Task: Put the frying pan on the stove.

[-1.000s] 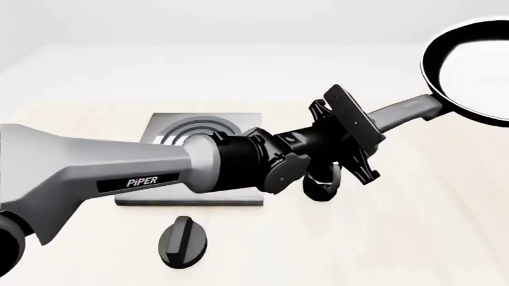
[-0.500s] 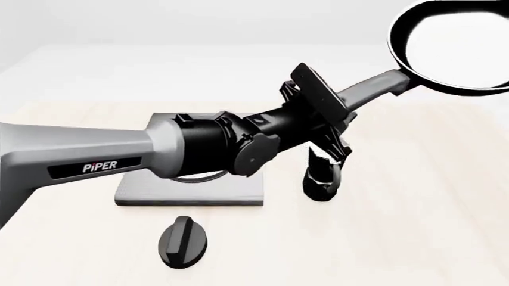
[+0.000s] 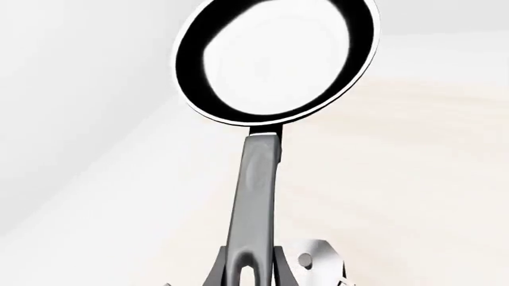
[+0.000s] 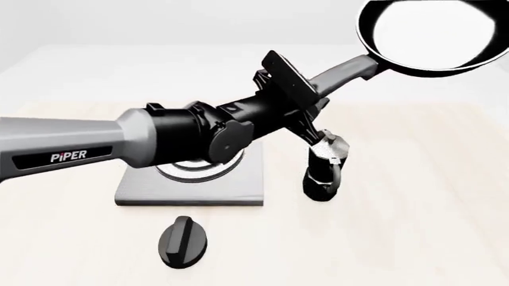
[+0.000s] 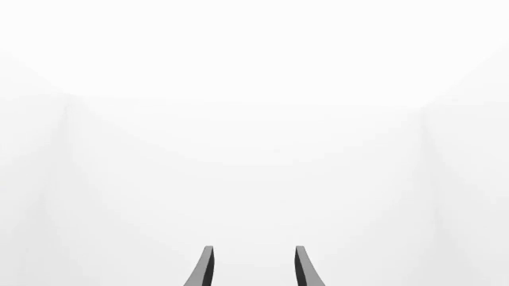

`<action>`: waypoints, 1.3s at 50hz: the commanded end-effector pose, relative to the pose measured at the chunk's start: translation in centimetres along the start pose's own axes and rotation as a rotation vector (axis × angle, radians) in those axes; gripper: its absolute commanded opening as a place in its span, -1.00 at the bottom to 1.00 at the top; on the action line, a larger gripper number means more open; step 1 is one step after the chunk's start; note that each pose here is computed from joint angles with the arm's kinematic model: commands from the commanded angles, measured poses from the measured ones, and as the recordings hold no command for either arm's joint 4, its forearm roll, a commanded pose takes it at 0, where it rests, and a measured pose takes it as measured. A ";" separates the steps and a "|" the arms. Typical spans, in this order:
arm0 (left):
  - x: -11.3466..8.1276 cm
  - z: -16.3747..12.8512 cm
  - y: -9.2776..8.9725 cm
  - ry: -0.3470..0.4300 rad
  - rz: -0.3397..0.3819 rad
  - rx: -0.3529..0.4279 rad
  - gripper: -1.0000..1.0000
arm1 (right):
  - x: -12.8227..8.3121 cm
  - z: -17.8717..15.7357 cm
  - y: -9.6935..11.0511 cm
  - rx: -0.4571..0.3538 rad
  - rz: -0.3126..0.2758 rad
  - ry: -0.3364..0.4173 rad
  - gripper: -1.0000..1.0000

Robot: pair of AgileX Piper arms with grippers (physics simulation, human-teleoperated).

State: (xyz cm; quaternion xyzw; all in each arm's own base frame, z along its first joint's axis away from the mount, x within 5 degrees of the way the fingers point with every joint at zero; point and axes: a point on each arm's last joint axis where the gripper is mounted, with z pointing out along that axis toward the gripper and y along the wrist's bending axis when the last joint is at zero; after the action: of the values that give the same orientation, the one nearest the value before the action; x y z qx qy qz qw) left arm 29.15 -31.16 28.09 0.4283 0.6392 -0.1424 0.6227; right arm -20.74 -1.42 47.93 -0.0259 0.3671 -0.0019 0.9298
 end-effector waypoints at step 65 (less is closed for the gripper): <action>1.3 -12.5 6.3 0.013 -0.028 -0.205 -1.00 | 4.3 2.7 -0.1 -0.022 -0.014 0.031 1.00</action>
State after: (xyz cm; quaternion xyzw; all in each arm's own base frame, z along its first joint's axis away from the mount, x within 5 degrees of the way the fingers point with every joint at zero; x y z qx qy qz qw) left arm 26.05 -19.15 30.07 0.3736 0.6641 -0.0768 0.6430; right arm -15.77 -1.46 47.05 -0.0369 0.3807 -0.0040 0.9240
